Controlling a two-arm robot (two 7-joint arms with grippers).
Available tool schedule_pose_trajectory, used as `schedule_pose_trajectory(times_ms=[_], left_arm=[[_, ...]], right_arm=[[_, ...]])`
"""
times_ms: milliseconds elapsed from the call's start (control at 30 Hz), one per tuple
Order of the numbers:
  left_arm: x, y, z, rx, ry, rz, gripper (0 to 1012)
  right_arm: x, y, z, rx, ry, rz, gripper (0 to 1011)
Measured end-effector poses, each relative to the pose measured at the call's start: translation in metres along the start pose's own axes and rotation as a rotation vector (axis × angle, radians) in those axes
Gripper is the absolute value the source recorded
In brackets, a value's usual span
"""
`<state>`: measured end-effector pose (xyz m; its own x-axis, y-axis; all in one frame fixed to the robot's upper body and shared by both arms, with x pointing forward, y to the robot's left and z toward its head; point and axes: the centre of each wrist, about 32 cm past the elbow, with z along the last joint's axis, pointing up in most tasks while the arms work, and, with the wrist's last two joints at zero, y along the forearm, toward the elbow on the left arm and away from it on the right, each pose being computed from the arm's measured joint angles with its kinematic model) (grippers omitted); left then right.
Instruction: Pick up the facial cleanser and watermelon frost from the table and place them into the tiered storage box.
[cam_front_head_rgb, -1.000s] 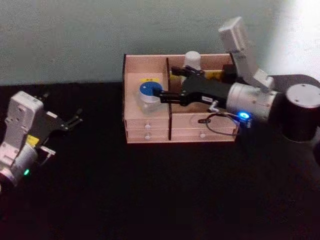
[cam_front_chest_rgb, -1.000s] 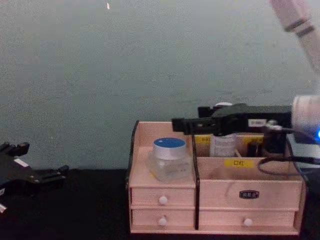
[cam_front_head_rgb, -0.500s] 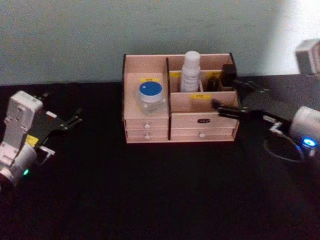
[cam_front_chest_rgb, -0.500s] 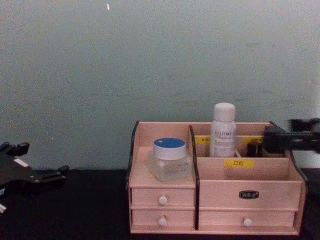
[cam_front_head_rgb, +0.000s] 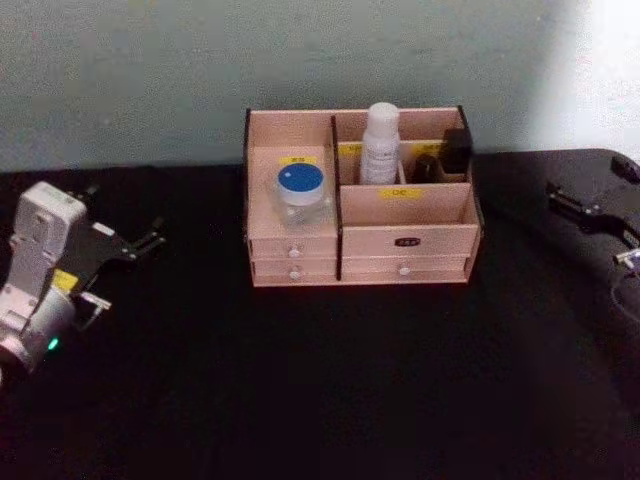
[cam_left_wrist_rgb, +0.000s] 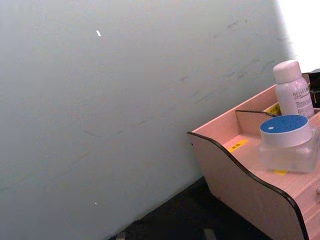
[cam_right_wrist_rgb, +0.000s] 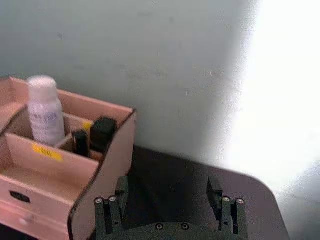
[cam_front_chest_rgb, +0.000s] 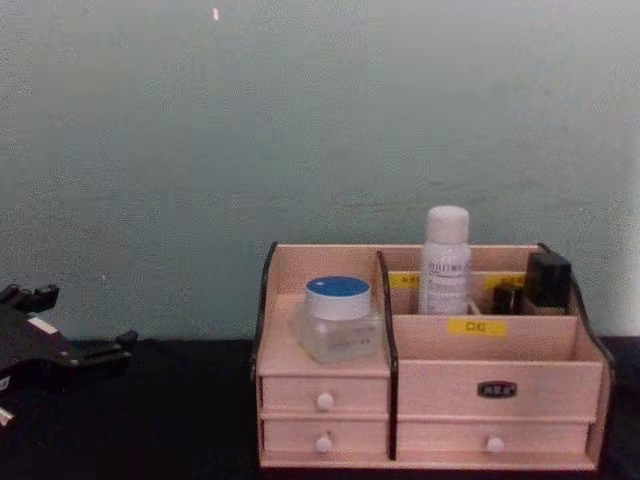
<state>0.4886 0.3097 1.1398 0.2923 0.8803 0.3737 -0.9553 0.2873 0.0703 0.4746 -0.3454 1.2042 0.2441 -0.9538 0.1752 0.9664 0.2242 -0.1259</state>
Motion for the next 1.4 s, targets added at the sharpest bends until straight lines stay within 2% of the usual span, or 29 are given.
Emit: schedule_pose_trajectory(times_ms=[100,233,567,1400], left_arm=[[0.0000,0.0000,0.0000,0.000,0.000,0.000,1001],[0.0000,0.0000,0.0000,0.000,0.000,0.000,1001],[0.0000,0.0000,0.0000,0.000,0.000,0.000,1001],[0.0000,0.0000,0.0000,0.000,0.000,0.000,1001]], right_arm=[[-0.007,0.005,-0.009,-0.044,-0.006,-0.012,1002],[-0.013,0.009,-0.016,-0.074,-0.010,-0.006,1002],[-0.022,0.011,-0.031,-0.124,-0.002,0.005,1002],[-0.022,0.011,-0.029,-0.116,-0.007,0.000,1002]])
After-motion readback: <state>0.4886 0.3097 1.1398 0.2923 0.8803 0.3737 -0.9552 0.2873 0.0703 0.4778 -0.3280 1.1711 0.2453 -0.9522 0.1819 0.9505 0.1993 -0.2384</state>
